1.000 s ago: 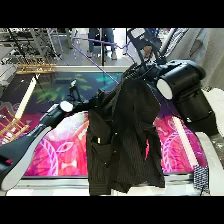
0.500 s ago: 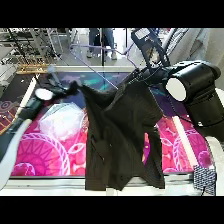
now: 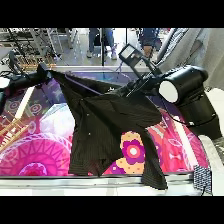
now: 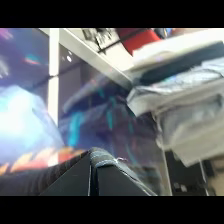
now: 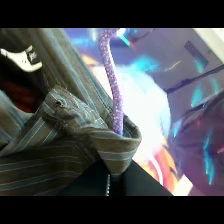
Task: Fold the clothes and pants, and hang the long-sleeved shirts on hangers.
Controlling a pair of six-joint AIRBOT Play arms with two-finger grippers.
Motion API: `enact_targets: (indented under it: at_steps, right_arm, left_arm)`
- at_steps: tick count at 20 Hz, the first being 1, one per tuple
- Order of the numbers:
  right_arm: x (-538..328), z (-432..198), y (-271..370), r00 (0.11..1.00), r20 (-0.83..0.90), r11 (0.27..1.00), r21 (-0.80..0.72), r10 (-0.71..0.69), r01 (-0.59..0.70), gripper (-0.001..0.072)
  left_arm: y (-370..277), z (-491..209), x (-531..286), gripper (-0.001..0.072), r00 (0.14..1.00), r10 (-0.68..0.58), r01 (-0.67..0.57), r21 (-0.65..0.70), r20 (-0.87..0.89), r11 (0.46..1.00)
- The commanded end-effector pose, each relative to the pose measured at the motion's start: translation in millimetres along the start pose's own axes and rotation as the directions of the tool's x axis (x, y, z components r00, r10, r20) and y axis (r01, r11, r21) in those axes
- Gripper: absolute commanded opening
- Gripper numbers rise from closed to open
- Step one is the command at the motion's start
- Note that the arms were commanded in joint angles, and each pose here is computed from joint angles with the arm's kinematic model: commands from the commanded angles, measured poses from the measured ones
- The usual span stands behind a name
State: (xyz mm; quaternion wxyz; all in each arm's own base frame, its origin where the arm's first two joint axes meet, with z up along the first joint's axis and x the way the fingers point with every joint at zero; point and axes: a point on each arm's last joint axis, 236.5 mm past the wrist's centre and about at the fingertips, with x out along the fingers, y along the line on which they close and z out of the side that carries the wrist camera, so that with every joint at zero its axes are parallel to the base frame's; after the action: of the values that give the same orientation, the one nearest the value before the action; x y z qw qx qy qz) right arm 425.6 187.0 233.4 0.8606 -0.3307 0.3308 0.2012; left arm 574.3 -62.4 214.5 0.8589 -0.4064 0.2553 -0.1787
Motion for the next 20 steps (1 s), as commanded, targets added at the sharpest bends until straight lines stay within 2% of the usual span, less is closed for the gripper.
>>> enact_targets:
  at_steps: [1,4,5,8,9,11,13,17,18,19,20]
  right_arm:
    - [19,-15,7,0.998,-0.06,0.997,-0.082,0.003,-0.007,0.003]
    - [31,-28,1,0.993,-0.116,0.987,-0.16,-0.037,0.018,0.003]
    - [36,-33,1,0.989,-0.143,0.973,-0.232,-0.041,0.007,0.003]
    - [53,-53,4,0.969,-0.244,0.96,-0.28,-0.05,-0.021,0.003]
    - [60,-61,5,0.958,-0.281,0.972,-0.236,-0.053,-0.015,0.003]
    - [71,-70,-8,0.936,-0.329,0.992,-0.043,-0.125,0.117,0.003]
    - [73,-69,-19,0.93,-0.327,0.973,0.097,-0.169,0.211,0.003]
    - [37,-34,-45,0.948,-0.236,0.934,0.236,-0.212,0.267,0.0031]
    - [19,-25,-54,0.953,-0.213,0.924,0.269,-0.218,0.271,0.0031]
    - [2,-17,-58,0.959,-0.187,0.922,0.288,-0.212,0.26,0.0031]
    - [-17,-11,-61,0.967,-0.157,0.924,0.299,-0.199,0.239,0.0031]
  left_arm:
    - [-7,-13,-9,0.0022,0.996,-0.031,0.03,-0.012,-0.087,0.999]
    - [-14,-25,-14,0.0022,0.989,-0.045,0.045,-0.005,-0.137,0.999]
    - [-21,-27,-17,0.0023,0.987,-0.06,0.063,0.017,-0.146,0.998]
    - [-66,-32,-40,0.0023,0.974,-0.159,0.179,0.112,-0.163,0.977]
    - [-83,-40,-51,0.0022,0.965,-0.18,0.212,0.159,-0.19,0.964]
    - [-117,-68,-73,0.0022,0.937,-0.214,0.285,0.25,-0.275,0.925]
    - [-143,-109,-85,0.0023,0.9,-0.205,0.336,0.315,-0.385,0.887]
    - [-147,-220,-61,0.0025,0.818,0.011,0.348,0.509,-0.576,0.787]
    - [-139,-253,-49,0.0074,0.794,0.084,0.349,0.566,-0.602,0.747]
    - [-128,-282,-37,0.0285,0.775,0.158,0.341,0.615,-0.612,0.711]
    - [-117,-299,-26,0.0438,0.77,0.227,0.311,0.66,-0.597,0.684]
